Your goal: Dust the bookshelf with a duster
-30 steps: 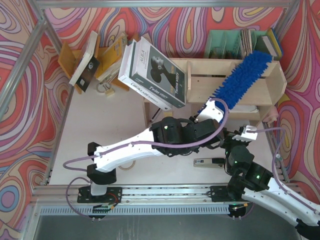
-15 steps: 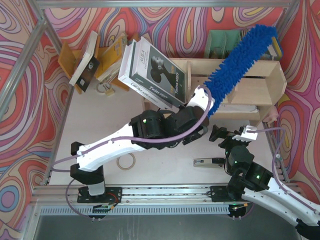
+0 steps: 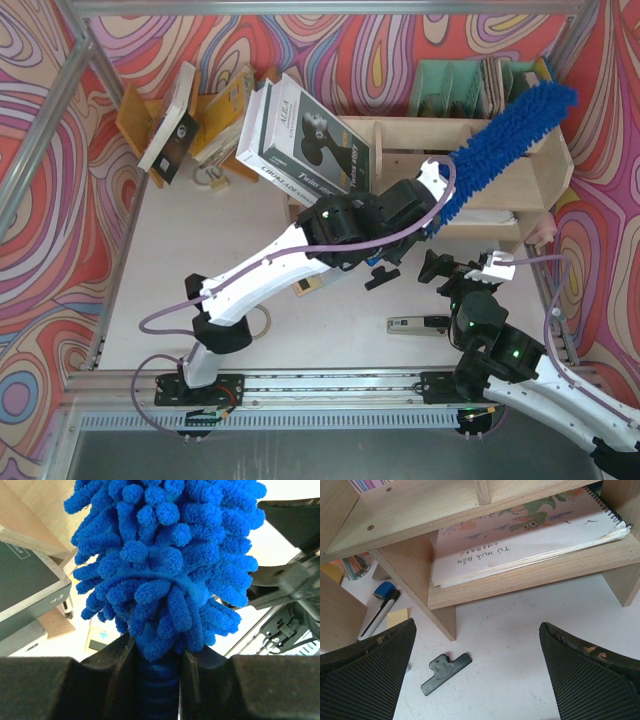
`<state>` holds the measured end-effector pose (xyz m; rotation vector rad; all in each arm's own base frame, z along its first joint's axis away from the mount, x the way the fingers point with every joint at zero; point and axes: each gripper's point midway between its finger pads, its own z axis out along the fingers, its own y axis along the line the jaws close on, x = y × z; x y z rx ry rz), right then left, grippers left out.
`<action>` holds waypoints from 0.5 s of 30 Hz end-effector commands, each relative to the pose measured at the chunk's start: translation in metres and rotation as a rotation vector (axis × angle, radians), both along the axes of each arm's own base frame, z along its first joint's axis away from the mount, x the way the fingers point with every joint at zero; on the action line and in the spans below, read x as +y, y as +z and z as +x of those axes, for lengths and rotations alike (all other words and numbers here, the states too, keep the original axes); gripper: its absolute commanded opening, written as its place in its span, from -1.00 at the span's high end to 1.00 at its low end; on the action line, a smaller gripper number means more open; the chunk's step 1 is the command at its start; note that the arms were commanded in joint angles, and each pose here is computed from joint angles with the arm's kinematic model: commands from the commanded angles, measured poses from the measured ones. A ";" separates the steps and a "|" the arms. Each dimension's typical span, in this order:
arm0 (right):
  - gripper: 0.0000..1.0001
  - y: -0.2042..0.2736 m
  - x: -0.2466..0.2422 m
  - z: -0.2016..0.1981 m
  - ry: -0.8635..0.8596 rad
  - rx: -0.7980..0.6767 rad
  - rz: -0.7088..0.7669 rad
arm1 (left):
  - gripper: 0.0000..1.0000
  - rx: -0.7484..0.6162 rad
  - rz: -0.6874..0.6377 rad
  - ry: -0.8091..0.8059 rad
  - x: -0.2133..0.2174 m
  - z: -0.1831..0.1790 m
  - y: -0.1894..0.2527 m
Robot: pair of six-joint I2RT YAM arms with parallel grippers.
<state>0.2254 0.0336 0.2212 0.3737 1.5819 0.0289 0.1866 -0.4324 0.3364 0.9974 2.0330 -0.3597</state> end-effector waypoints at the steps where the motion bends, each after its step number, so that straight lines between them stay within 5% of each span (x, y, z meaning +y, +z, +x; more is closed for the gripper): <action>1: -0.97 0.003 -0.003 -0.001 -0.021 -0.002 0.009 | 1.00 0.028 -0.010 -0.056 -0.005 0.009 -0.001; 15: -0.97 0.003 -0.004 0.000 -0.026 -0.001 0.005 | 1.00 0.074 -0.034 -0.161 -0.022 0.011 -0.009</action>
